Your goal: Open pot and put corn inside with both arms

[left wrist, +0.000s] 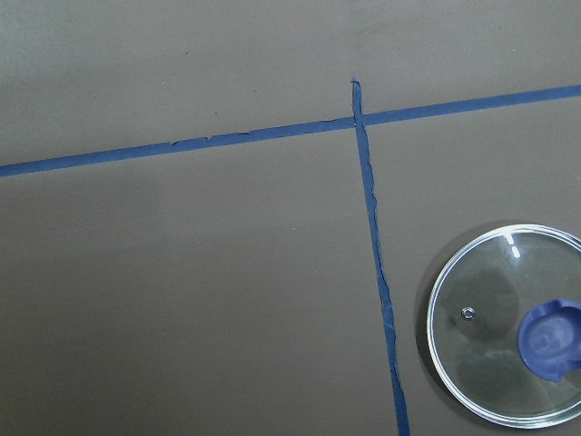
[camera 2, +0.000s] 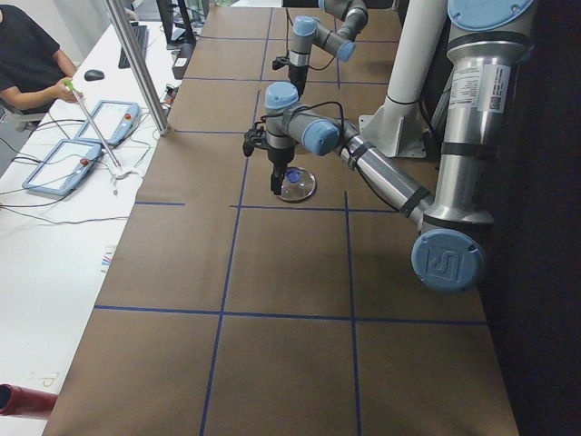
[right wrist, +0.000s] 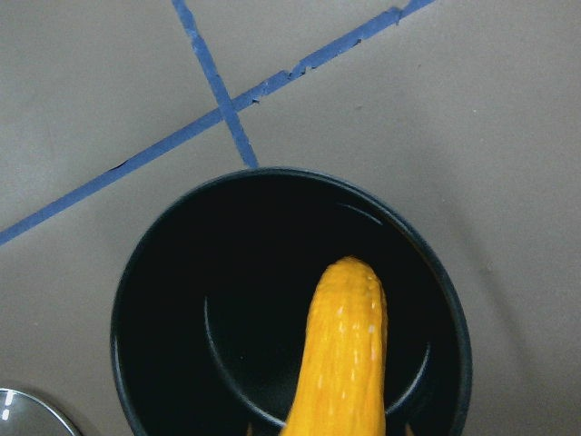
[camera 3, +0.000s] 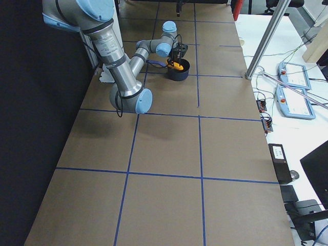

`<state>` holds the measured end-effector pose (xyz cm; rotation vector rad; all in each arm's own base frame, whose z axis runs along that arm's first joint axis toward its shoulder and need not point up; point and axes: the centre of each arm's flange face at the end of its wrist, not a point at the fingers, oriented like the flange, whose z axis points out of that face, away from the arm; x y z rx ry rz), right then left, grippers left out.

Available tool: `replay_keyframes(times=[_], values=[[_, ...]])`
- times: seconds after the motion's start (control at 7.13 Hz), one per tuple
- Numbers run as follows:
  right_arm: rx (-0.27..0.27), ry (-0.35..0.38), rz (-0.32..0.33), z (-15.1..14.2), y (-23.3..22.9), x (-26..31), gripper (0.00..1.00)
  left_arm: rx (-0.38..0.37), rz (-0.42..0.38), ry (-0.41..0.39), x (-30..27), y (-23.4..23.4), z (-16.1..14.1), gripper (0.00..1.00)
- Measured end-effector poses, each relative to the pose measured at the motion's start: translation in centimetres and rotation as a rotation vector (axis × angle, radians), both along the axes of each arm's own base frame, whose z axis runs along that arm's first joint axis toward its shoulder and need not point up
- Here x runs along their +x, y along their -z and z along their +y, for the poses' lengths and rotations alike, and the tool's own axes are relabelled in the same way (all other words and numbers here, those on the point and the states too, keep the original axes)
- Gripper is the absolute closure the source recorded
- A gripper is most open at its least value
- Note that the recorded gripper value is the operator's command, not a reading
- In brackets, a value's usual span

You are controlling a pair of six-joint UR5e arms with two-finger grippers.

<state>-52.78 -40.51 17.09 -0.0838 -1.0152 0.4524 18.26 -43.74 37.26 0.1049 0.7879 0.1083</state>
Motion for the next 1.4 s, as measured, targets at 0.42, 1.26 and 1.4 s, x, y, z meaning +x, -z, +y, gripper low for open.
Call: replay_keyframes(times=[0.42,1.26,1.4], values=[[0.026,0.068,0.003,-0.8,-5.5,9.8,0.0,0.051,-0.048,-0.081,-2.0,-3.6,0.0,0.0],[0.325,0.365,0.183,-1.5,-36.2,48.6,0.0,0.144,-0.049,-0.182,-21.6,-19.5,-5.0,0.0],[0.376,0.41,0.209,-0.3,-41.0,52.7,0.0,0.115,-0.029,-0.172,-23.2,-20.7,-4.7,0.0]])
